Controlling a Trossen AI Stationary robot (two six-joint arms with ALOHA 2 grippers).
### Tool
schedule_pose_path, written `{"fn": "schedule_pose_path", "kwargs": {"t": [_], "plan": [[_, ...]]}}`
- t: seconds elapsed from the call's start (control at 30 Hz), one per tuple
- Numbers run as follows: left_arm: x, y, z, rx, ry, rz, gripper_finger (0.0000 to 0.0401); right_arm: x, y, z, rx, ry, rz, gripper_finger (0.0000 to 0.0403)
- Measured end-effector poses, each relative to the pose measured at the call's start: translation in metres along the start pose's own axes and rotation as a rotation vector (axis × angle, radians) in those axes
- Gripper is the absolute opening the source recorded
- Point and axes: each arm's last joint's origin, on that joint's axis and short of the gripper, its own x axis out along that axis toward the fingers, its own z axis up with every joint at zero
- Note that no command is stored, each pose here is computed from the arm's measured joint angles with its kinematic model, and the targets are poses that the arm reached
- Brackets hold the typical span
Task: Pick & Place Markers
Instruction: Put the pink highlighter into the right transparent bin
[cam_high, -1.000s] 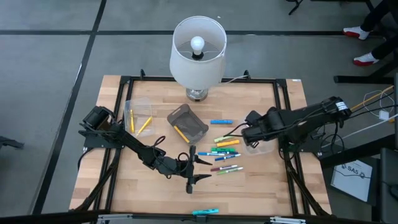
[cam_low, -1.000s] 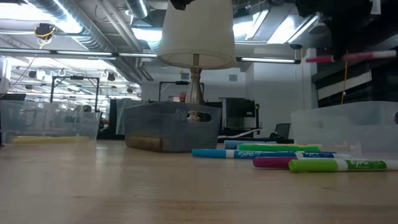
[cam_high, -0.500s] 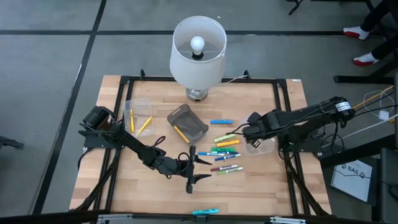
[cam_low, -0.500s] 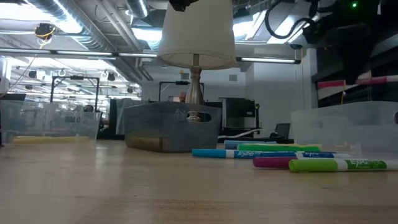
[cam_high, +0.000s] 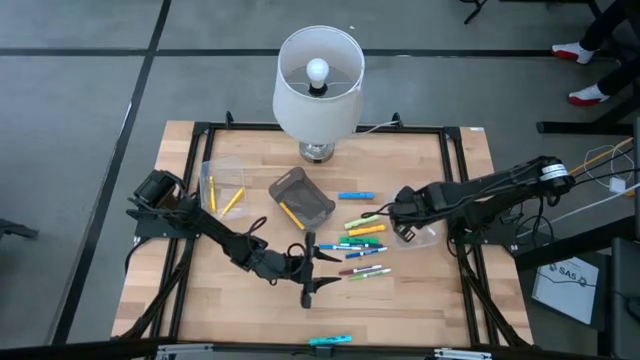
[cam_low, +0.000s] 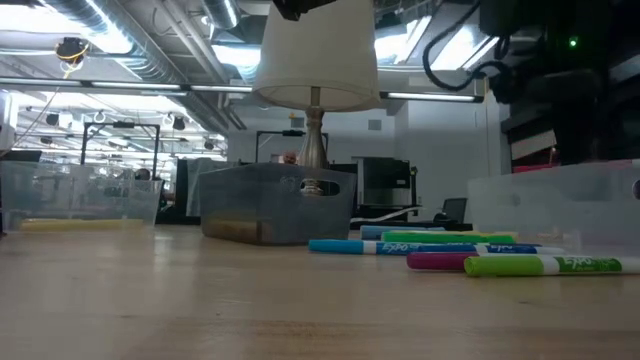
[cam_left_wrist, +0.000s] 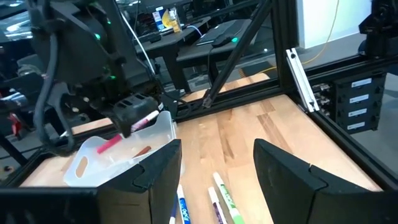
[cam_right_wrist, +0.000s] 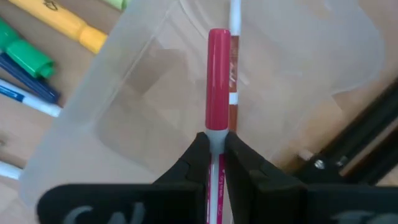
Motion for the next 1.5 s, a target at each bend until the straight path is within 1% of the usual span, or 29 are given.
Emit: {"fn": "schedule_pose_path", "kwargs": {"t": [0.1, 0.3, 0.53, 0.83, 1.2, 1.3, 1.5], "plan": [[0.001, 0.002, 0.000, -0.001, 0.001, 0.006, 0.0196, 0.004, 0.002, 0.001, 0.000, -0.017, 0.023, 0.0031], [0.002, 0.003, -0.001, -0.001, 0.002, 0.010, 0.0196, 0.012, -0.001, -0.001, 0.007, -0.002, 0.001, 0.0031], [0.003, 0.006, -0.001, -0.002, 0.005, 0.017, 0.0196, 0.022, -0.007, 0.006, 0.065, -0.005, 0.004, 0.0032], [0.004, 0.009, -0.002, -0.002, 0.006, 0.024, 0.0196, 0.025, -0.014, 0.017, 0.137, -0.015, 0.015, 0.0040], [0.004, 0.009, -0.002, -0.002, 0.006, 0.024, 0.0196, 0.025, -0.012, 0.020, 0.152, -0.036, 0.044, 0.0044], [0.004, 0.009, -0.002, -0.002, 0.006, 0.024, 0.0196, 0.024, -0.011, 0.021, 0.152, -0.043, 0.051, 0.0057], [0.004, 0.009, -0.002, -0.004, 0.006, 0.025, 0.0196, 0.024, -0.011, 0.021, 0.152, -0.042, 0.049, 0.0106]]}}
